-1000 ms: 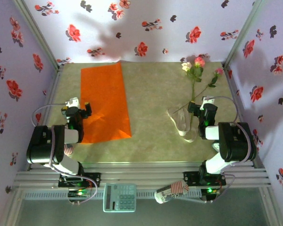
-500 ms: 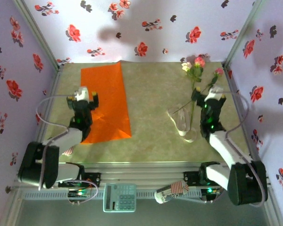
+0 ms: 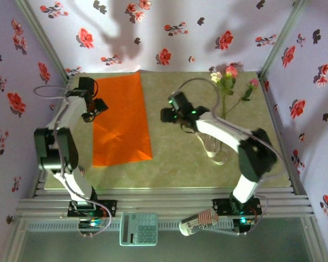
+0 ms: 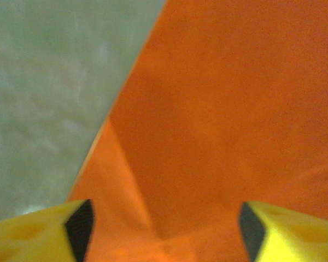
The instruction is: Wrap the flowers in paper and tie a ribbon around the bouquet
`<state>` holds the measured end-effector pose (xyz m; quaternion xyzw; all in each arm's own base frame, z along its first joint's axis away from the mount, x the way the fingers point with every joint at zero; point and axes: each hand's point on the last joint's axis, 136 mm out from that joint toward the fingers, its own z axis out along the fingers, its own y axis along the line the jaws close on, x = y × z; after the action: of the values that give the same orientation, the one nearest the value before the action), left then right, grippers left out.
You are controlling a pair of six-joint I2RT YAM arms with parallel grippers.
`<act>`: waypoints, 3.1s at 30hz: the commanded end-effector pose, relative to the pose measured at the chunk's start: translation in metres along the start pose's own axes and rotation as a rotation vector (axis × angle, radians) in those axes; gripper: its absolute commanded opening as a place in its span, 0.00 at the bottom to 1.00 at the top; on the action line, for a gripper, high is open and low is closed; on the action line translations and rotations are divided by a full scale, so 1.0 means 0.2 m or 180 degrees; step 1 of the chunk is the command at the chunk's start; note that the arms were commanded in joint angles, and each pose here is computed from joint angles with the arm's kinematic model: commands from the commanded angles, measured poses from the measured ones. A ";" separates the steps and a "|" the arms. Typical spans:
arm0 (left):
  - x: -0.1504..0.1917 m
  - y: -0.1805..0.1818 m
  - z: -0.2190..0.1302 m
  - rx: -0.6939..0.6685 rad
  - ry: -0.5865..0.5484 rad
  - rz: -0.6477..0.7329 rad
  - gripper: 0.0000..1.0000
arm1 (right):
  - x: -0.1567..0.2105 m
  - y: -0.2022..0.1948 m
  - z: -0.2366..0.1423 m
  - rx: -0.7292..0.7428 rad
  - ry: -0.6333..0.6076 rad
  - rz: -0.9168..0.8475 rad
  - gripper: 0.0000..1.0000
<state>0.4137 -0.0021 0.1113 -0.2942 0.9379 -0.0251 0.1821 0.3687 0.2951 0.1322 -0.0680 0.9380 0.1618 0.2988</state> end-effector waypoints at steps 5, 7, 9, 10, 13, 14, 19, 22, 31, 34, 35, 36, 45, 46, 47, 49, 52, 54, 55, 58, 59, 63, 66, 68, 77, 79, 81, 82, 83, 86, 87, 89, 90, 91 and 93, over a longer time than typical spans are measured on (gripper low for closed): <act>0.31 -0.04 0.24 -0.0157 0.1035 0.0020 0.52 | 0.24 0.48 0.30 -0.0831 0.0899 -0.0073 0.47; 0.33 -0.03 0.30 -0.0191 0.1066 -0.0002 0.51 | 0.27 0.51 0.40 -0.0868 0.0969 0.0066 0.47; 0.37 -0.01 0.36 -0.0233 0.1147 0.0022 0.48 | 0.30 0.52 0.48 -0.0872 0.1036 0.0163 0.46; 0.40 -0.02 0.38 -0.0238 0.1193 0.0068 0.46 | 0.30 0.52 0.52 -0.0875 0.1037 0.0193 0.42; 0.45 -0.03 0.42 -0.0237 0.1238 0.0226 0.41 | 0.31 0.51 0.59 -0.0851 0.1021 0.0277 0.35; 0.47 -0.03 0.43 -0.0250 0.1259 0.0245 0.41 | 0.32 0.51 0.61 -0.0833 0.1041 0.0295 0.32; 0.51 -0.05 0.44 -0.0218 0.1252 0.0327 0.38 | 0.39 0.36 0.70 -0.0431 0.1148 0.0502 0.21; 0.51 -0.12 0.42 -0.0075 0.1203 0.0391 0.40 | 0.44 0.18 0.69 -0.0183 0.1234 0.0764 0.12; 0.71 -0.46 0.38 0.0473 0.1382 0.0551 0.40 | 0.56 -0.22 0.38 0.0163 0.1201 0.1044 0.12; 0.79 -0.57 0.36 0.0615 0.1425 0.0529 0.38 | 0.55 -0.35 0.32 0.0296 0.1106 0.1009 0.14; 0.80 -0.60 0.35 0.0667 0.1420 0.0510 0.37 | 0.53 -0.38 0.30 0.0298 0.1074 0.0999 0.15; 0.80 -0.63 0.33 0.0706 0.1389 0.0509 0.37 | 0.50 -0.38 0.28 0.0261 0.1037 0.0972 0.16; 0.55 -0.79 -0.05 0.1255 0.0906 0.0295 0.38 | 0.30 -0.16 0.05 0.0025 0.0523 0.0089 0.48; 0.53 -0.75 -0.08 0.1221 0.0891 0.0229 0.38 | 0.31 -0.10 0.03 -0.0036 0.0512 -0.0087 0.48; 0.53 -0.68 -0.10 0.1150 0.0898 0.0139 0.38 | 0.33 -0.03 0.01 -0.0117 0.0508 -0.0287 0.48; 0.55 -0.54 -0.12 0.1024 0.0962 -0.0022 0.35 | 0.40 0.14 -0.02 -0.0415 0.0571 -0.0675 0.51; 0.66 -0.34 -0.10 0.0949 0.1166 -0.0202 0.30 | 0.58 0.37 -0.03 -0.0715 0.0807 -0.1267 0.60; 0.77 -0.27 -0.06 0.1012 0.1439 -0.0274 0.24 | 0.72 0.47 -0.02 -0.0799 0.0964 -0.1584 0.60; 0.83 -0.25 -0.03 0.1019 0.1564 -0.0286 0.20 | 0.77 0.52 -0.01 -0.0834 0.1007 -0.1688 0.60; 0.91 -0.18 0.01 0.0955 0.1680 -0.0331 0.16 | 0.86 0.67 -0.03 -0.0994 0.1037 -0.1969 0.63; 0.93 -0.16 0.02 0.0934 0.1684 -0.0367 0.16 | 0.89 0.71 -0.04 -0.1021 0.1054 -0.2087 0.66; 0.97 -0.08 0.07 0.0848 0.1714 -0.0554 0.10 | 1.02 0.79 -0.02 -0.0983 0.1110 -0.2382 0.74; 1.00 -0.04 0.10 0.0797 0.1735 -0.0634 0.03 | 1.05 0.80 0.03 -0.0889 0.1075 -0.2418 0.74; 1.02 -0.01 0.12 0.0761 0.1758 -0.0665 0.00 | 1.05 0.81 0.07 -0.0816 0.1064 -0.2446 0.74; 1.07 0.03 0.16 0.0683 0.1793 -0.0745 0.00 | 1.02 0.81 0.23 -0.0481 0.1028 -0.2447 0.55; 1.07 0.04 0.16 0.0671 0.1788 -0.0739 0.00 | 1.02 0.80 0.25 -0.0451 0.1027 -0.2413 0.48; 1.06 0.04 0.15 0.0663 0.1781 -0.0728 0.00 | 1.02 0.80 0.26 -0.0463 0.1021 -0.2371 0.40; 1.06 0.04 0.15 0.0661 0.1771 -0.0720 0.00 | 1.01 0.81 0.26 -0.0471 0.1007 -0.2348 0.34; 1.05 0.04 0.14 0.0655 0.1759 -0.0710 0.00 | 1.00 0.81 0.26 -0.0479 0.1000 -0.2325 0.28; 1.01 0.05 0.09 0.0618 0.1624 -0.0649 0.00 | 0.94 0.84 0.21 -0.0549 0.0925 -0.2222 0.09; 0.99 0.05 0.07 0.0594 0.1566 -0.0633 0.00 | 0.92 0.85 0.19 -0.0586 0.0900 -0.2165 0.03; 0.94 0.07 0.01 0.0548 0.1424 -0.0600 0.08 | 0.86 0.86 0.14 -0.0699 0.0863 -0.2000 0.00; 0.92 0.07 -0.02 0.0536 0.1349 -0.0590 0.11 | 0.82 0.88 0.11 -0.0795 0.0838 -0.1901 0.00; 0.90 0.08 -0.04 0.0543 0.1296 -0.0589 0.14 | 0.79 0.89 0.08 -0.0901 0.0825 -0.1801 0.00; 0.89 0.07 -0.08 0.0579 0.1252 -0.0622 0.15 | 0.75 0.90 0.04 -0.1063 0.0827 -0.1613 0.00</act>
<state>0.2675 -0.1012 0.0504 -0.3500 0.9144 -0.2035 0.0027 0.2041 0.4552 0.0411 -0.4052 0.8838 0.1524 0.1776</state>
